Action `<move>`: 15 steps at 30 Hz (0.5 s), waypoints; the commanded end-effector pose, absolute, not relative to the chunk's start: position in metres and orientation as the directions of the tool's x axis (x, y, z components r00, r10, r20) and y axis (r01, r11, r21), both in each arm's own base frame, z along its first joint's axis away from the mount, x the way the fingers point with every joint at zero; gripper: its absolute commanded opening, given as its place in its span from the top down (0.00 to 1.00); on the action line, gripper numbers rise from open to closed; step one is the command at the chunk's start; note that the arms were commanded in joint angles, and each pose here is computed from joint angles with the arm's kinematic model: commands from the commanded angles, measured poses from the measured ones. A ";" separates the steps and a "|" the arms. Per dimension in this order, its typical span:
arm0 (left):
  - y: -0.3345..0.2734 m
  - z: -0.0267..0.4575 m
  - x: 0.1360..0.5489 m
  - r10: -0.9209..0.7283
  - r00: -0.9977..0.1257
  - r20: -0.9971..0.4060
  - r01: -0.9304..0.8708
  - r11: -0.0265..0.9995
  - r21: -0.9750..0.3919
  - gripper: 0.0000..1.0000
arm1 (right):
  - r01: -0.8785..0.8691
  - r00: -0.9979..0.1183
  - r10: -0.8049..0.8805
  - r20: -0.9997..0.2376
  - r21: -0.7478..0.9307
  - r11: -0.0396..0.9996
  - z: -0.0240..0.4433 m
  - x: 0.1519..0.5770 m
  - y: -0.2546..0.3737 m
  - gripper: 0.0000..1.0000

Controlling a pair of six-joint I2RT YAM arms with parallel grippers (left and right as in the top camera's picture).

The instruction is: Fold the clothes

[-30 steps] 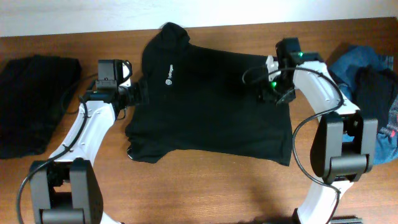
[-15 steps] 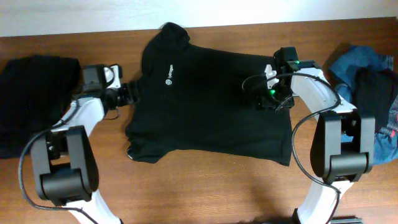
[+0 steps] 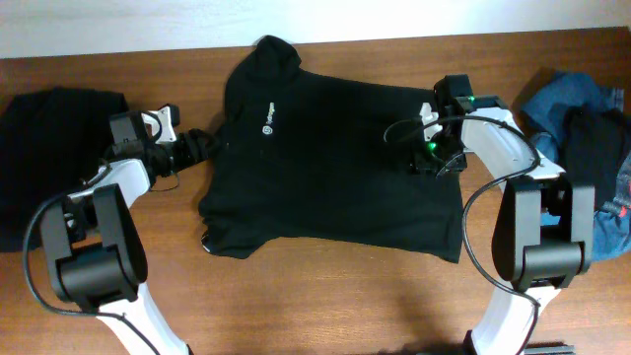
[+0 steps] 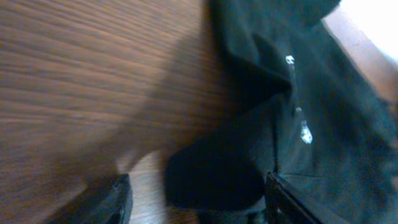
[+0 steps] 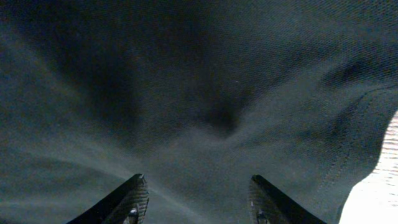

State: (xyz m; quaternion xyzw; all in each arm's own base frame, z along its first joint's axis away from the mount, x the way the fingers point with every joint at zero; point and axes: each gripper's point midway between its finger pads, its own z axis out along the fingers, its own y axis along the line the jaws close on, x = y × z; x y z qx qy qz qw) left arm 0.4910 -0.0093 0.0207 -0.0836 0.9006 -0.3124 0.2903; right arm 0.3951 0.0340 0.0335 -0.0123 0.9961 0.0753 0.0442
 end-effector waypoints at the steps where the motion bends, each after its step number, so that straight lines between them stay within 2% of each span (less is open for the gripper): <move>1: -0.021 0.017 0.489 -0.378 -0.835 -0.399 0.012 0.713 -0.701 0.32 | -0.025 -0.996 -0.016 -0.085 0.116 0.993 0.034 0.392 0.028 0.44; 5: -0.021 0.016 0.490 -0.383 -0.834 -0.398 0.009 0.711 -0.703 0.36 | -0.025 -0.997 -0.016 -0.082 0.115 0.993 0.034 0.392 0.027 0.43; 7: -0.021 0.017 0.491 -0.383 -0.832 -0.402 0.012 0.711 -0.703 0.49 | -0.025 -0.997 -0.016 -0.082 0.115 0.993 0.034 0.392 0.027 0.43; 11: -0.020 0.019 0.493 -0.382 -0.827 -0.412 0.021 0.712 -0.702 0.84 | -0.025 -0.997 -0.016 -0.082 0.115 0.993 0.034 0.392 0.027 0.43; 13: -0.021 0.020 0.494 -0.388 -0.824 -0.414 0.023 0.707 -0.707 0.94 | -0.025 -0.997 -0.016 -0.082 0.110 0.994 0.033 0.392 0.027 0.43; 15: -0.022 0.024 0.497 -0.384 -0.818 -0.429 0.042 0.703 -0.710 0.99 | -0.023 -0.997 -0.015 -0.082 0.092 0.995 0.033 0.392 0.024 0.43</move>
